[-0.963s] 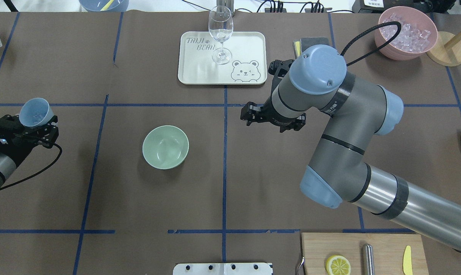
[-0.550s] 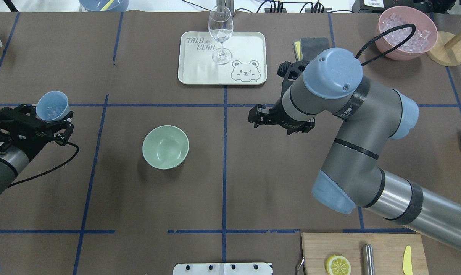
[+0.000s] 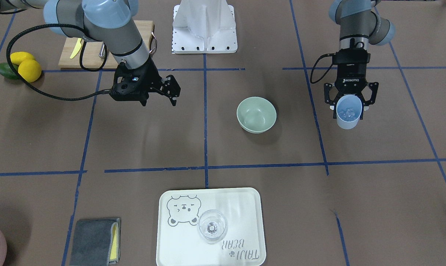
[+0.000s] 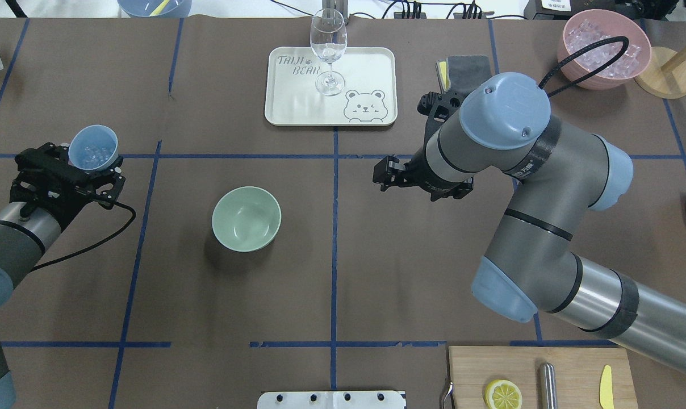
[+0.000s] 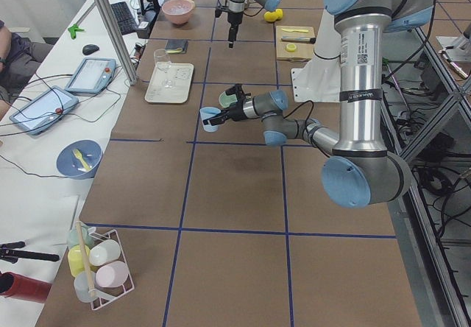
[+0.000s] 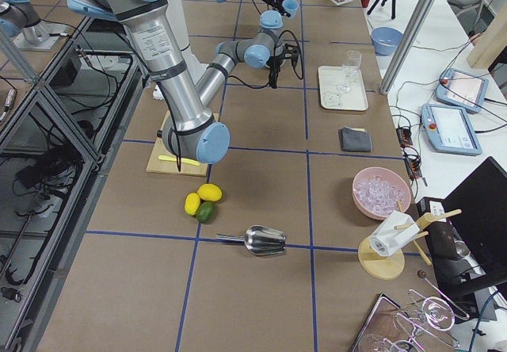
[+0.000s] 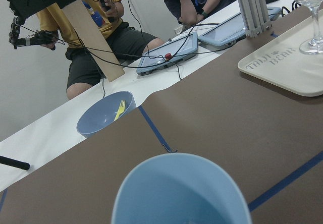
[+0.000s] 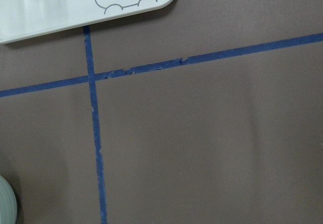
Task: Pour ice into bowl
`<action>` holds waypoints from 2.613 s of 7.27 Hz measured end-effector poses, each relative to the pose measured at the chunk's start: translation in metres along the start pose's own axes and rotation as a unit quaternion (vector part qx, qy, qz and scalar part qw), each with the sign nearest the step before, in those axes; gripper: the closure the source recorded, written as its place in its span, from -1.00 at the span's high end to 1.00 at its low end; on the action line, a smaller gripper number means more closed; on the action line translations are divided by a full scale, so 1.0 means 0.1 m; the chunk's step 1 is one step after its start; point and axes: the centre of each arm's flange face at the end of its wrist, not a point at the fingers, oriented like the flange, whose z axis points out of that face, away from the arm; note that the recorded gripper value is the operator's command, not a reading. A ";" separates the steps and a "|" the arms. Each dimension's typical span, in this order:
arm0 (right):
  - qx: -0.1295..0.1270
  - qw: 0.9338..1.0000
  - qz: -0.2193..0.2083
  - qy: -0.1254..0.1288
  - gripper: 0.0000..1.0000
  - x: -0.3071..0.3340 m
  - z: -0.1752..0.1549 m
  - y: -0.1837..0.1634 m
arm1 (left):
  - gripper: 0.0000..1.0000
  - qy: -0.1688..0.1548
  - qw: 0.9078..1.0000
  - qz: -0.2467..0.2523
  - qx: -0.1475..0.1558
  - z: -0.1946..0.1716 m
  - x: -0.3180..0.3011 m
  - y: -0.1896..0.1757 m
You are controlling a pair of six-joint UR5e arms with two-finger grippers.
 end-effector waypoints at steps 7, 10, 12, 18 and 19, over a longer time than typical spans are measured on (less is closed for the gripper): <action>0.002 1.000 0.002 0.002 1.00 0.03 0.01 0.00 | -1.00 -0.003 0.998 -0.053 -0.038 -0.12 1.23 -0.33; 0.001 1.000 0.002 0.003 1.00 0.05 0.02 0.00 | -1.00 -0.058 0.996 0.035 -0.051 -0.16 1.66 -0.32; 0.001 1.000 0.002 0.004 1.00 0.05 0.03 0.00 | -1.00 -0.077 0.986 0.133 -0.066 -0.19 1.99 -0.43; 0.001 1.000 0.002 0.004 1.00 0.05 0.03 0.00 | -1.00 -0.165 0.883 0.436 -0.048 -0.20 2.14 -0.38; 0.001 1.000 0.002 0.004 1.00 0.05 0.03 0.00 | -1.00 -0.174 0.856 0.484 -0.050 -0.17 2.14 -0.34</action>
